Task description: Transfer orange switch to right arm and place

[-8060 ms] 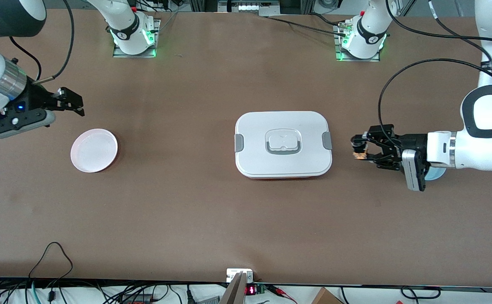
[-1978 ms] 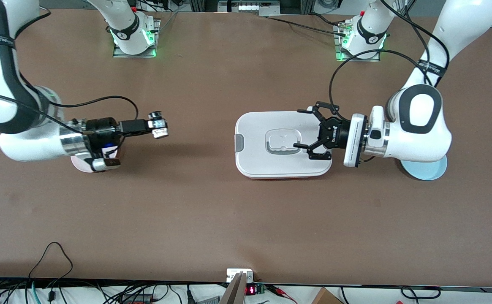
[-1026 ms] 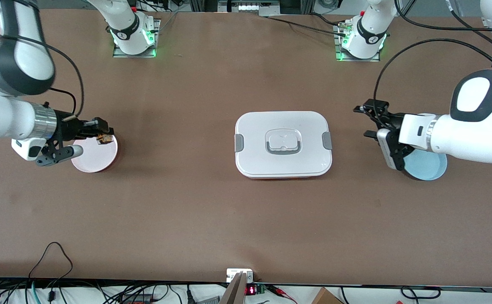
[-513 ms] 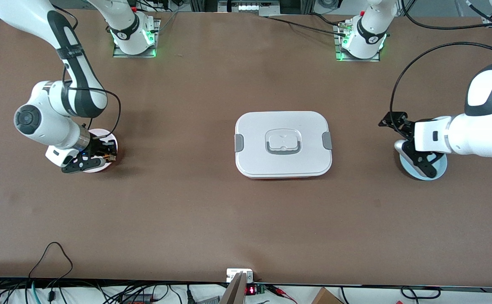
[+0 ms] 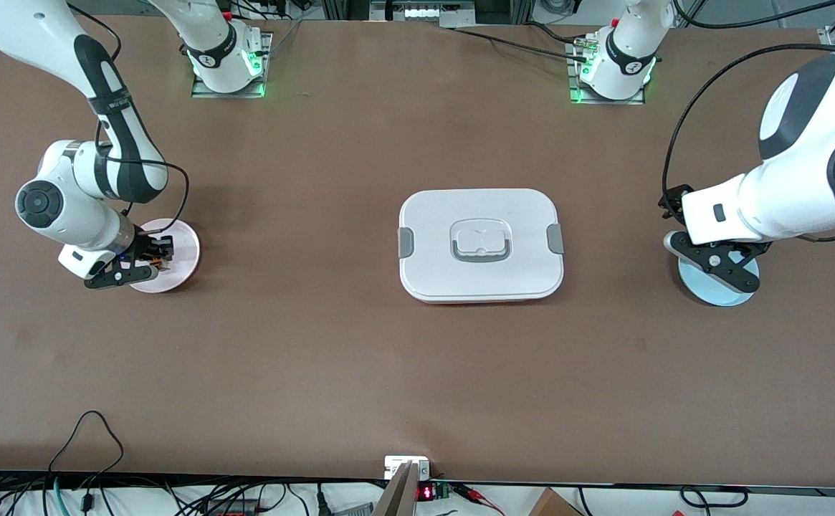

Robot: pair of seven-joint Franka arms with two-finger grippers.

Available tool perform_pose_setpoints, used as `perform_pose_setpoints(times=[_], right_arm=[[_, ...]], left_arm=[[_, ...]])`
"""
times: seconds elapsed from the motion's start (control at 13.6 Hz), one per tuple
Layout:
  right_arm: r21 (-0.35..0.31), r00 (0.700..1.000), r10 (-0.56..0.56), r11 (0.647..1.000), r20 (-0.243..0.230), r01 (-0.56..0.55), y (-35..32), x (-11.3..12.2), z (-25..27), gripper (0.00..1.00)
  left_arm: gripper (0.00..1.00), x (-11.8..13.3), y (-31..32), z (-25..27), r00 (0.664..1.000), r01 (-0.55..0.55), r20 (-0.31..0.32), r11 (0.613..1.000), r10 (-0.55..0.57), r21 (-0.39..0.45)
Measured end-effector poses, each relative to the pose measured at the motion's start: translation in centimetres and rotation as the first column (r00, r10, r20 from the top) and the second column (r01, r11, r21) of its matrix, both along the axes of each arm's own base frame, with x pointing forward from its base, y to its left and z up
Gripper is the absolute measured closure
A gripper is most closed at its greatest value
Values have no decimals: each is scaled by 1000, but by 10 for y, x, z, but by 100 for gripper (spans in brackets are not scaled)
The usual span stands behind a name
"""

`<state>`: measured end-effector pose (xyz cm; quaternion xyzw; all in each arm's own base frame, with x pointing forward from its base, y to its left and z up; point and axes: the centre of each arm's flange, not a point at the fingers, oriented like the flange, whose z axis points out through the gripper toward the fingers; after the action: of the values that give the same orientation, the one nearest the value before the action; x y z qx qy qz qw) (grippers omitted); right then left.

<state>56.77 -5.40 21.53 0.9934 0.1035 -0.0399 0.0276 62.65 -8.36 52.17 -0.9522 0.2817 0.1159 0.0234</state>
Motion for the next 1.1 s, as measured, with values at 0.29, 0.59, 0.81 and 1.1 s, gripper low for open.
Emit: perform_pose_setpoints(times=[0.29,0.59,0.81,1.1], right_arm=[[-1,1000,-24,1000,-18,24,-16,-6,-34,66],[-1,1000,-19,1000,-2,19,-14,-1,-26,52],[-2,1000,-8,1000,13,8,-7,9,12,24],[-3,992,42,999,117,-42,31,16,133,0]], left_arm=[[0,5,31,26,990,-132,54,991,130,20],[0,3,46,39,940,-322,116,947,320,-4],[0,-12,74,49,899,-395,182,917,399,-61],[0,-38,72,65,858,-466,203,881,472,-80]])
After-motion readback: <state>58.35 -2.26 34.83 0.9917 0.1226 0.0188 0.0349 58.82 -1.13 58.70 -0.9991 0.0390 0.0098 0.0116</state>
